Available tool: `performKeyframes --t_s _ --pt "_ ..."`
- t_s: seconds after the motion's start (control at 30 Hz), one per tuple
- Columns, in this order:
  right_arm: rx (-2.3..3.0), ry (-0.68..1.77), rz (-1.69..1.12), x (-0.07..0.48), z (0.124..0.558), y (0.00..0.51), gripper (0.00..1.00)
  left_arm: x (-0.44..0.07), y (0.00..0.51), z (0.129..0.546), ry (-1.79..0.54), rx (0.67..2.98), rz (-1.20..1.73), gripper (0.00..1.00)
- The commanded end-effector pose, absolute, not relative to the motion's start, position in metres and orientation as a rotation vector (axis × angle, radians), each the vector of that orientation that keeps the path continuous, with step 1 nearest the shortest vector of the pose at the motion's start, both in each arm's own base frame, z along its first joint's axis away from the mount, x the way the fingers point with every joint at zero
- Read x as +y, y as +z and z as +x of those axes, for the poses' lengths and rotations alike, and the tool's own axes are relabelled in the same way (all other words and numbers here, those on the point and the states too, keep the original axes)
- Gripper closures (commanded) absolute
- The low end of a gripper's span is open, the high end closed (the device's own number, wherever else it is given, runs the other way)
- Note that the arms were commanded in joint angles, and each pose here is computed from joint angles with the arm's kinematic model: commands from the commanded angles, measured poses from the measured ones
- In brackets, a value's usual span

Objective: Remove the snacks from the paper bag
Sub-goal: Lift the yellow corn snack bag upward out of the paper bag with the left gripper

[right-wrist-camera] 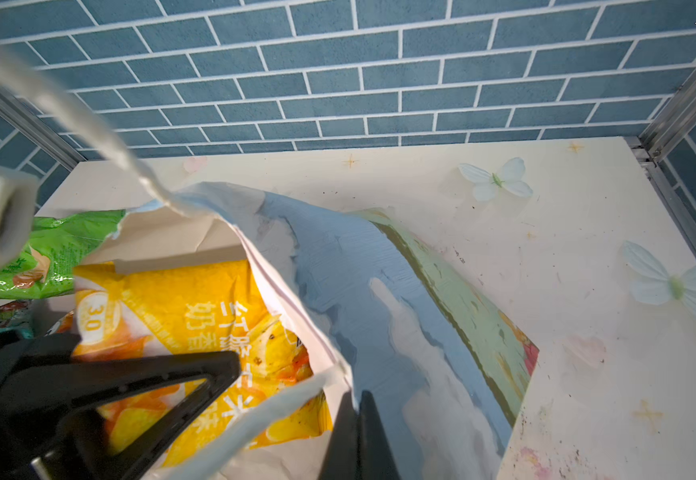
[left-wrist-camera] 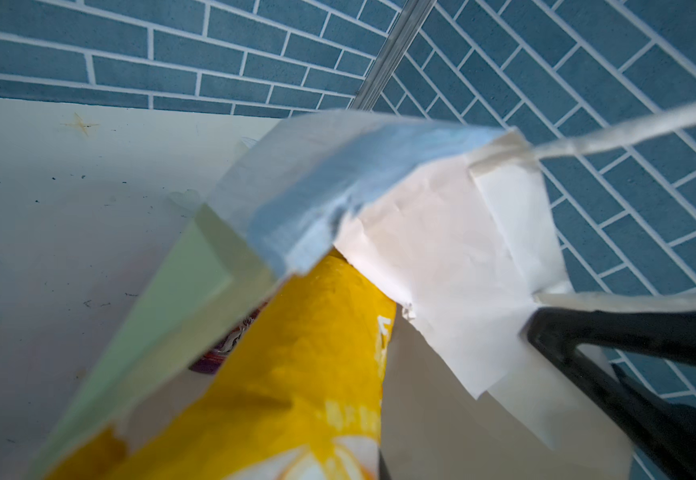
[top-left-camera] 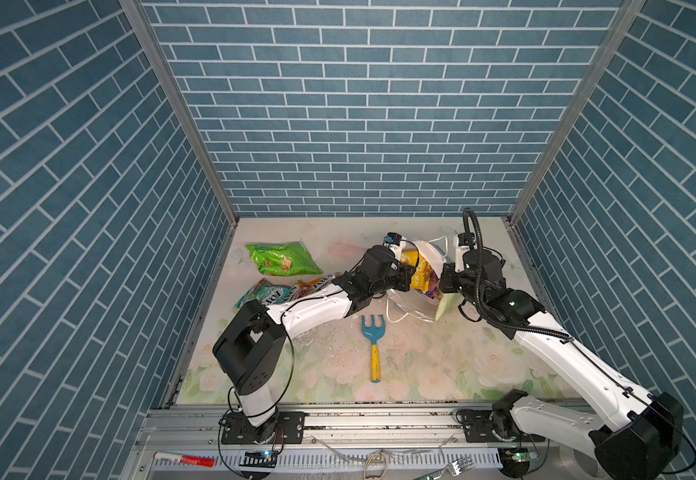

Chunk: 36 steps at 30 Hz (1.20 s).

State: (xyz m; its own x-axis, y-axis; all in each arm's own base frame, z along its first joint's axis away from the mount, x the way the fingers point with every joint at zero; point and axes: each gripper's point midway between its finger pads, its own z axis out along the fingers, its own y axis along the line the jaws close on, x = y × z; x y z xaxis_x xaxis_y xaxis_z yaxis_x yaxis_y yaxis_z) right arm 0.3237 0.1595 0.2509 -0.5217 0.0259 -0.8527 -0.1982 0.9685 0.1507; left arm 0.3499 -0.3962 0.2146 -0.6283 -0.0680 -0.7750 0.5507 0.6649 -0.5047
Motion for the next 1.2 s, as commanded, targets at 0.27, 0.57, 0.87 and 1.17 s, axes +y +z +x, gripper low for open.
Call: performKeyframes --t_s 0.27,0.57,0.87,1.17 --pt "2.127 0.213 -0.105 0.15 0.324 0.246 1.0 -0.384 0.266 0.349 -0.963 1.926 0.378 1.0" --pt "2.125 0.188 -0.103 0.147 0.325 0.245 1.0 -0.372 0.281 0.339 -0.972 1.886 0.364 1.0" --pt "2.118 0.157 -0.102 0.145 0.329 0.244 1.0 -0.369 0.288 0.33 -1.01 1.876 0.365 1.0" --pt "2.111 0.139 -0.125 0.15 0.339 0.249 1.0 -0.369 0.296 0.327 -1.049 1.854 0.353 1.0"
